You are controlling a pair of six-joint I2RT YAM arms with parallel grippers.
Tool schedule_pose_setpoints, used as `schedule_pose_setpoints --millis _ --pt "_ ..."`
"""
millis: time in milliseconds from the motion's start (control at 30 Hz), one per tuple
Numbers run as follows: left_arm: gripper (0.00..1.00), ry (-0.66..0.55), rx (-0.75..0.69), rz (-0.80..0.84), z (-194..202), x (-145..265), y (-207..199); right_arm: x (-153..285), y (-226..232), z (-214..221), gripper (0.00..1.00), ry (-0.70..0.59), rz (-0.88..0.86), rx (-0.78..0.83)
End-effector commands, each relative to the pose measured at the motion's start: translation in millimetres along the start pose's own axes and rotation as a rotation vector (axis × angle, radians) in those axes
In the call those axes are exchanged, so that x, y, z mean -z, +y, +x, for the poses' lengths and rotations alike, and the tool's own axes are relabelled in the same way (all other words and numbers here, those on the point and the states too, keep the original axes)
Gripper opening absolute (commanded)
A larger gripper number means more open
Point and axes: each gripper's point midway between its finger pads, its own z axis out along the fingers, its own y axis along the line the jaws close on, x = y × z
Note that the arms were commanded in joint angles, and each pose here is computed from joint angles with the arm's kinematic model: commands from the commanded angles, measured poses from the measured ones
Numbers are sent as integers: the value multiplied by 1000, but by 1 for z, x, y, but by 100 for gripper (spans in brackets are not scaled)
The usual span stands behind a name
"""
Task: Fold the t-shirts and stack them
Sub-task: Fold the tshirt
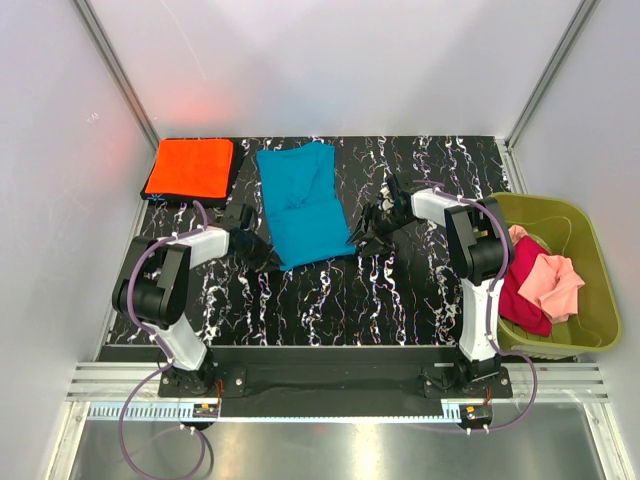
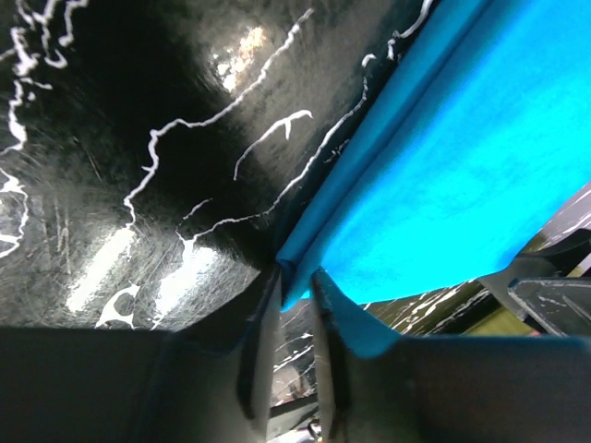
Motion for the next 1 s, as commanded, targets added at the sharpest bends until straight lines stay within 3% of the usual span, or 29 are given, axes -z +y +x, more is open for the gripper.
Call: schedule_pose_setpoints --millis 0,133,333,967 --pt "21 -20 2 -73 -4 -9 23 -3 -17 3 65 -19 75 -42" --pt "13 -25 -12 -83 -5 -8 27 -10 -17 5 65 -15 47 -94" --pt "0 -14 -27 -84 -3 -7 29 -15 -22 -2 56 -68 56 -152" --pt "0 20 -86 -62 4 -7 31 -25 -26 -30 49 -149 97 -225"
